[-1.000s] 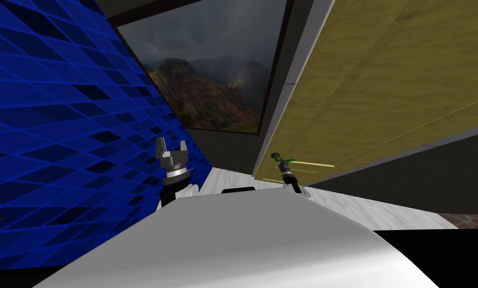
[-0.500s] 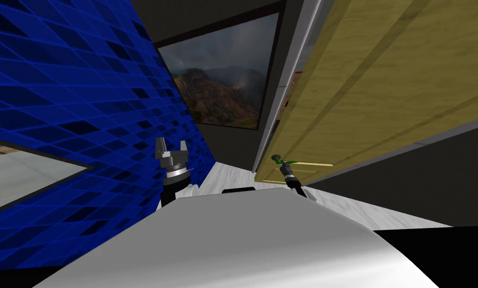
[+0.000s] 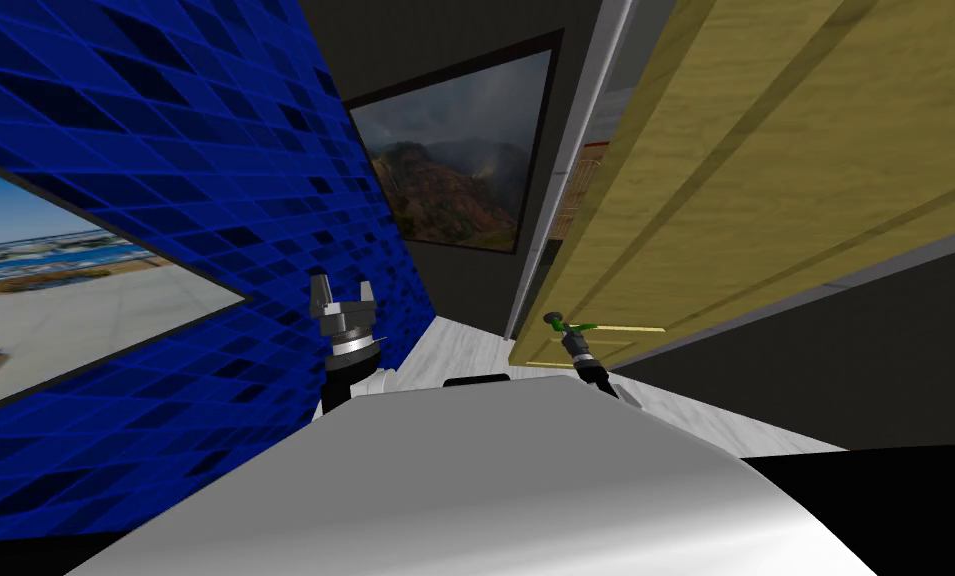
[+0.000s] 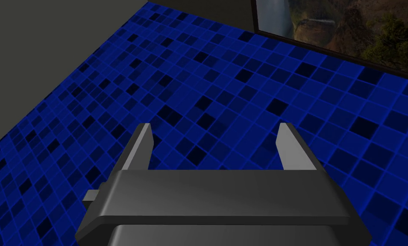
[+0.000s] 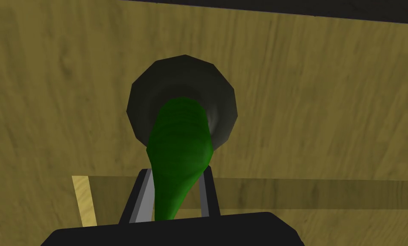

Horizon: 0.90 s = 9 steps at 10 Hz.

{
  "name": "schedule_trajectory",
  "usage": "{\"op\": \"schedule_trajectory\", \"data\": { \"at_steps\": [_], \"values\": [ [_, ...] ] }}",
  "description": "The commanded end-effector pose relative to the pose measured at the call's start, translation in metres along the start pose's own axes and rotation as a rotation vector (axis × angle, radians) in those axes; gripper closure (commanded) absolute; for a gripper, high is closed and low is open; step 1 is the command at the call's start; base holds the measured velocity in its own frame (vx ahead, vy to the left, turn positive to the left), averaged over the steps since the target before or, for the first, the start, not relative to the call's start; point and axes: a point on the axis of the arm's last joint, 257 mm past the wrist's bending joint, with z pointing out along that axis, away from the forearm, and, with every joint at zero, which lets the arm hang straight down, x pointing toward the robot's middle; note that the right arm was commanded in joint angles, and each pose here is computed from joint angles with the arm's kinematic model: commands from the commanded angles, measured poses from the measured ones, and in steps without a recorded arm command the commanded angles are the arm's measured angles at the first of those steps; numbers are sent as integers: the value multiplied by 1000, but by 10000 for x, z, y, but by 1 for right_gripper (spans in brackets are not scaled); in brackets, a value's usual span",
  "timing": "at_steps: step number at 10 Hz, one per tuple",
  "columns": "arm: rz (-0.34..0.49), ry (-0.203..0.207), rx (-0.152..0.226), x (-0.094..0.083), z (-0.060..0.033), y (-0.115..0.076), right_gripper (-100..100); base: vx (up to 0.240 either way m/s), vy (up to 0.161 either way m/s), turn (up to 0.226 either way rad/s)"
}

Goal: Pull the door open

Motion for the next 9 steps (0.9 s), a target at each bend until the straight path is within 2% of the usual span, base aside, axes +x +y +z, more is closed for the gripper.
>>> {"op": "schedule_trajectory", "data": {
  "at_steps": [1, 5, 6, 7, 8, 9],
  "values": [
    [-2, 11, -3, -15, -68, -7, 100, -136, -46, 80],
    [-2, 49, -10, -48, -248, 14, 100, -165, -45, 127],
    [0, 43, -5, -28, -222, -5, 100, -80, -21, 31],
    [1, 58, -6, -39, -327, -16, 100, -130, -45, 203],
    [1, 61, -7, -45, -351, -15, 100, -208, -85, 171],
    [-1, 72, -9, -65, -430, -12, 100, -238, -92, 194]
  ]
}}
